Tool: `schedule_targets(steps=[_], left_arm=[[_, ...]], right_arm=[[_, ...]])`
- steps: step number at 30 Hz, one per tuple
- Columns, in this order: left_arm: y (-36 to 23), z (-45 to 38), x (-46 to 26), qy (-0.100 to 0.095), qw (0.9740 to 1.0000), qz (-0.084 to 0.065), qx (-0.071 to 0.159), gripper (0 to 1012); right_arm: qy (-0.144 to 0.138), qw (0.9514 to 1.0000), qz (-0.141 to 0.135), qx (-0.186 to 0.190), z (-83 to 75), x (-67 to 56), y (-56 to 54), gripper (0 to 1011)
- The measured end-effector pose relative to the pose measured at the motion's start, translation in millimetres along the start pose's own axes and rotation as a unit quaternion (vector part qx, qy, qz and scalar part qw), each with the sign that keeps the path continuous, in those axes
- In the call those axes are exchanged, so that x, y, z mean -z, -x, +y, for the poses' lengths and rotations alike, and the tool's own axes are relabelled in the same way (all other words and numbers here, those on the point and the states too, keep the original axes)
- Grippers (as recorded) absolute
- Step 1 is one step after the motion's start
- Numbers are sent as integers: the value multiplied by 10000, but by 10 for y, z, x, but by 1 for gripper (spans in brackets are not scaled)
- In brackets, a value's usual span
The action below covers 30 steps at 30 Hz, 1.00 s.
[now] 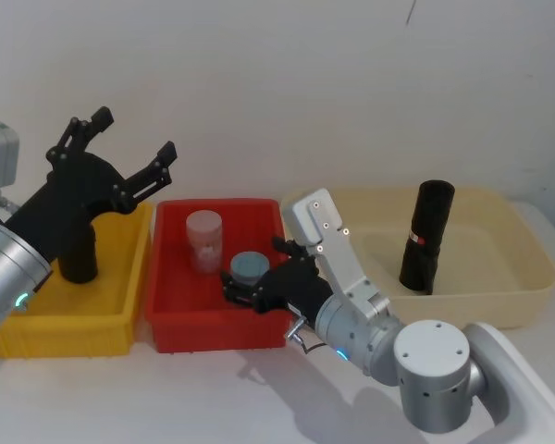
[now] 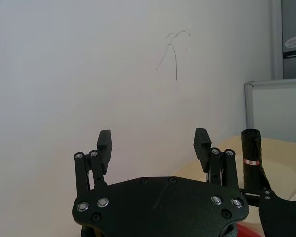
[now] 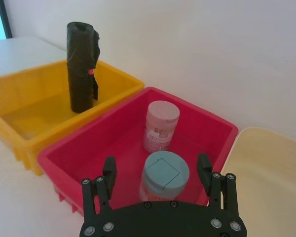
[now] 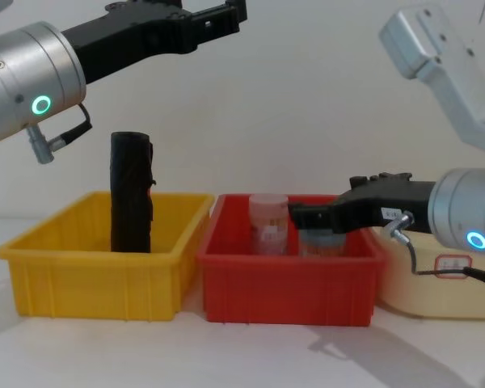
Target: Pick up the garbage bag with the one hand and transfer it to the other hand.
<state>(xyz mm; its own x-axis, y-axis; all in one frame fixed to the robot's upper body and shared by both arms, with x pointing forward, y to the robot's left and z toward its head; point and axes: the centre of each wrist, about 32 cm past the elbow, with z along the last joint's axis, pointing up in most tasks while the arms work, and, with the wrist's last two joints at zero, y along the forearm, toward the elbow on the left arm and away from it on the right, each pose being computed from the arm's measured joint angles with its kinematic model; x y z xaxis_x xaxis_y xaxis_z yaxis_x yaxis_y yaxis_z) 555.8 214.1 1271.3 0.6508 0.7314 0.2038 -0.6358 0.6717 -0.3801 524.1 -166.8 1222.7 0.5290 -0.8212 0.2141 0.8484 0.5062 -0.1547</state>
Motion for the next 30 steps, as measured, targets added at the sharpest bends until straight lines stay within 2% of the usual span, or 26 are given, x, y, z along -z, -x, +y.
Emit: schedule_targets(steps=[17,30], left_arm=[[2,4,0,-1,10000,0,0,1001],[2,3,0,-1,10000,0,0,1001]], right_arm=[[45,9989,-434,183,209,101,-55,1000],[161,9987,-420,222,267,124,-98,1000]])
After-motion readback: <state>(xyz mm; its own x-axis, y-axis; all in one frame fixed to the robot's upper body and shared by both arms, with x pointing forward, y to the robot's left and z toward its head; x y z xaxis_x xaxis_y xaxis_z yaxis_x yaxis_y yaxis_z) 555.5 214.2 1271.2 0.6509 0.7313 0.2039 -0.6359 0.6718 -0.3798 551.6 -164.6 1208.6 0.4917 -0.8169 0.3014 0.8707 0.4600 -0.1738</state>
